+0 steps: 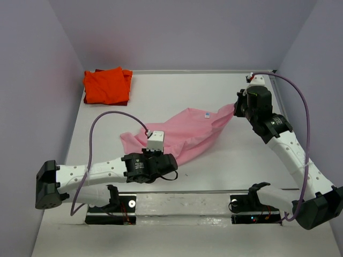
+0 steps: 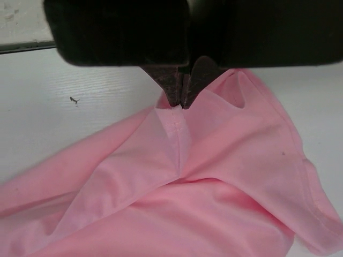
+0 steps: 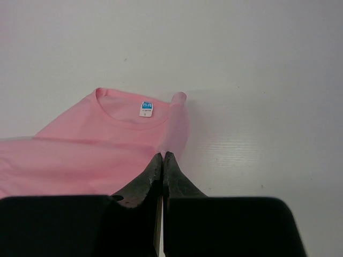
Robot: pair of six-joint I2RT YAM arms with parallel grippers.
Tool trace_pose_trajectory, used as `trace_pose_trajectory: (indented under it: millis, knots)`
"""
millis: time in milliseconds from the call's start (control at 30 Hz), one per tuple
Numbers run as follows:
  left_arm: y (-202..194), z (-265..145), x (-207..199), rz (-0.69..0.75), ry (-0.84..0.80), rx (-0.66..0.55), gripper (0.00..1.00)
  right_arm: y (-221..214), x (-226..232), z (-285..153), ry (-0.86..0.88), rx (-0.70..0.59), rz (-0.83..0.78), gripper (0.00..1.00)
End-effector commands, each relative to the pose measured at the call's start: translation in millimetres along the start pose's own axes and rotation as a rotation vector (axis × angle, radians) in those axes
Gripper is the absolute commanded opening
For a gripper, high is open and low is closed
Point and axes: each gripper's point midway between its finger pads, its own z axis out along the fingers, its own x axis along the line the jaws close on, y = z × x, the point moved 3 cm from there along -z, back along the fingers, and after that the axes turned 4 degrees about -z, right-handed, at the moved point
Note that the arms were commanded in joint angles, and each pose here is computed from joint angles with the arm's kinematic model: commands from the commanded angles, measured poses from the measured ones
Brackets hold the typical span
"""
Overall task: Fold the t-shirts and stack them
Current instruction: Flatten out the crumpled T-shirt at the center of the board.
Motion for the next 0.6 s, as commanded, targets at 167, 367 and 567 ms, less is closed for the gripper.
trace_pose_trajectory:
  millis: [167, 367, 567]
  knots:
    - [-2.9, 25.9, -25.5, -0.006, -0.033, -0.029, 0.01, 18.9, 2.0, -7.1, 0.024, -0.078, 0.027, 0.0]
    - [-36.2, 60.7, -28.7, 0.061, 0.003, 0.036, 0.03, 18.1, 1.4, -7.1, 0.021, -0.077, 0.028, 0.0]
    - [-43.5, 73.9, -26.4, 0.14, 0.091, 0.045, 0.0, 16.5, 1.7, -5.3, 0.019, -0.07, 0.026, 0.0]
